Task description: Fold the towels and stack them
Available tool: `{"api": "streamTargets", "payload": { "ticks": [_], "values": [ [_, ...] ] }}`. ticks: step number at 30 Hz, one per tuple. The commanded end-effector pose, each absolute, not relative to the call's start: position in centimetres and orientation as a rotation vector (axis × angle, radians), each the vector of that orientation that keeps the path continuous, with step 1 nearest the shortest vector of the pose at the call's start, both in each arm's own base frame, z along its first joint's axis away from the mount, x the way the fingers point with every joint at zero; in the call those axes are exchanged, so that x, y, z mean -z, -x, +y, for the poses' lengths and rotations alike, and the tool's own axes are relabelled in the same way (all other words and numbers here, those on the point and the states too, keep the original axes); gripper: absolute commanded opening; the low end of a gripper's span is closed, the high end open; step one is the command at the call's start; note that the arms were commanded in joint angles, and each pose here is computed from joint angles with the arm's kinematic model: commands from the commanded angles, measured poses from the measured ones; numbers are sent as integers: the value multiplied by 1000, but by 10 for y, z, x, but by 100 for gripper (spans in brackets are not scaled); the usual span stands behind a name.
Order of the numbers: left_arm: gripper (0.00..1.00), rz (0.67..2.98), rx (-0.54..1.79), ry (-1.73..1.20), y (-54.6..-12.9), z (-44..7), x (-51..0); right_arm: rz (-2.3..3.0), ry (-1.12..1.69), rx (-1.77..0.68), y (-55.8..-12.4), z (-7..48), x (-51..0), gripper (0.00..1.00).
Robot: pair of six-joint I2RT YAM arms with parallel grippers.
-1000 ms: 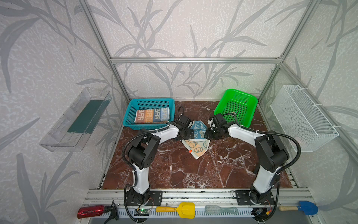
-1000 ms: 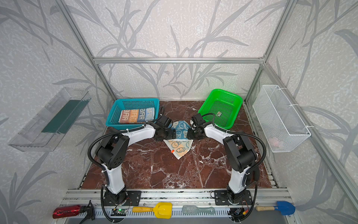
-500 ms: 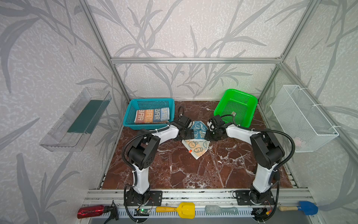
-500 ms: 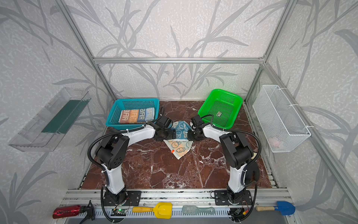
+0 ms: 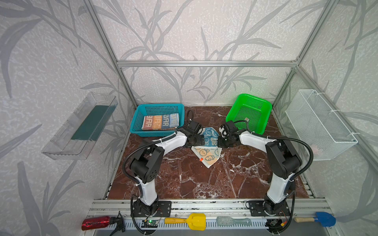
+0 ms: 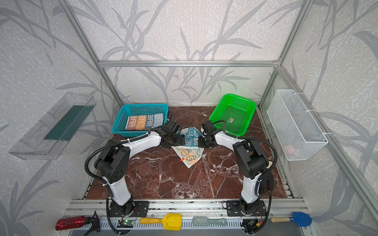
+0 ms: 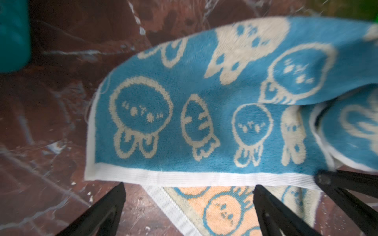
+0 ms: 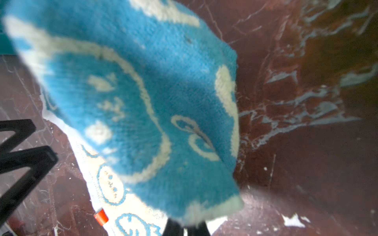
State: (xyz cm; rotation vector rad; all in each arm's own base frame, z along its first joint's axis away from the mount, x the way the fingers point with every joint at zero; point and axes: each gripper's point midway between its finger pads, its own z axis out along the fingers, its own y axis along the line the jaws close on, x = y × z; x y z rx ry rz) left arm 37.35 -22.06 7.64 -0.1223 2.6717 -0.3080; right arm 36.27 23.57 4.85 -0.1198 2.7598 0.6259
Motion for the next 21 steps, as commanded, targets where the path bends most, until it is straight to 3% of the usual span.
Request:
{"api": "streamTargets", "payload": {
  "ticks": [1, 7, 21],
  "values": [
    [99, 2661, 201, 123, -364, -199, -88, 2724, 161, -632, -355, 231, -78, 0],
    [99, 2716, -49, 113, -350, -166, -63, 2732, 182, -599, -351, 222, -79, 0],
    [91, 2762, -26, 151, -359, -168, -19, 2722, 207, -640, -349, 225, -82, 0]
  ]
}}
